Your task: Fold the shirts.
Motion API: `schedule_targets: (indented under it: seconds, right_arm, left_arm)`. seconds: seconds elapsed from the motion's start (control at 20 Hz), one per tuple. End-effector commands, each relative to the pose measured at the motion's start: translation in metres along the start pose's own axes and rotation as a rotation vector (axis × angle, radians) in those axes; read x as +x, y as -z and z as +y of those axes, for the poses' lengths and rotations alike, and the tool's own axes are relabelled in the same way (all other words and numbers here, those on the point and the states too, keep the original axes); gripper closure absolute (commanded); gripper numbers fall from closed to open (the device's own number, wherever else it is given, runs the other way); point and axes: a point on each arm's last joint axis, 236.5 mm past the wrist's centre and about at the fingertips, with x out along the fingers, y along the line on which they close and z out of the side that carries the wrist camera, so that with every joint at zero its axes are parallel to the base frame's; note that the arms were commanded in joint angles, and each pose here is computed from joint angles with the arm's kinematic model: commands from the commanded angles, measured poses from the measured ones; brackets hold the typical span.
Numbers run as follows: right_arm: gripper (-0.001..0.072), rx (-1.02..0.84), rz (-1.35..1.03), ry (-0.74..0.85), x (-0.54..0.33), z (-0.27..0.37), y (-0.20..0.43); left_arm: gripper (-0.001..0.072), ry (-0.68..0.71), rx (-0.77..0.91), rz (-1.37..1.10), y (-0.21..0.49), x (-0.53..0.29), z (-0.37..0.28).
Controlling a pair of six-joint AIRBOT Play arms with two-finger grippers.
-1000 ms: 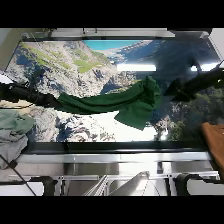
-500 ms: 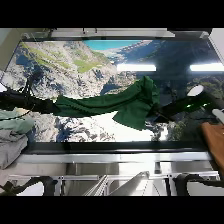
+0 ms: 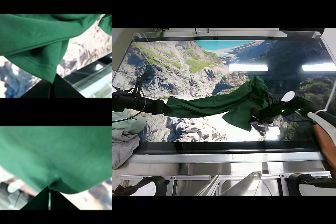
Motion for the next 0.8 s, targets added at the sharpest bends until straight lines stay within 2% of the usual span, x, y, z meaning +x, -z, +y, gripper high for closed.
schedule_targets:
  seconds: [0.0, 0.1, 0.2, 0.35, 0.6, 0.75]
  right_arm:
    - [0.0688, -0.113, -0.004, -0.001, -0.046, 0.021, 0.020]
    - [0.0688, -0.178, -0.058, -0.045, -0.087, 0.054, 0.037]
    - [0.0689, -0.250, -0.247, -0.148, -0.132, 0.107, 0.027]
    - [0.0689, -0.318, -0.569, -0.200, -0.193, 0.153, -0.039]
    - [0.0688, -0.355, -0.602, -0.273, -0.182, 0.179, -0.156]
    - [0.0687, -0.367, -0.698, -0.260, -0.179, 0.177, -0.221]
  left_arm:
    - [0.0695, 0.028, -0.023, 0.047, 0.012, 0.000, -0.007]
    - [0.0696, 0.045, -0.043, 0.089, 0.032, 0.006, -0.011]
    - [0.0695, 0.013, -0.054, 0.140, 0.062, 0.013, -0.005]
    - [0.0694, -0.086, -0.031, 0.229, 0.109, 0.009, 0.009]
    - [0.0694, -0.089, -0.051, 0.270, 0.140, 0.013, 0.004]
    - [0.0694, -0.073, -0.063, 0.300, 0.145, 0.016, 0.004]
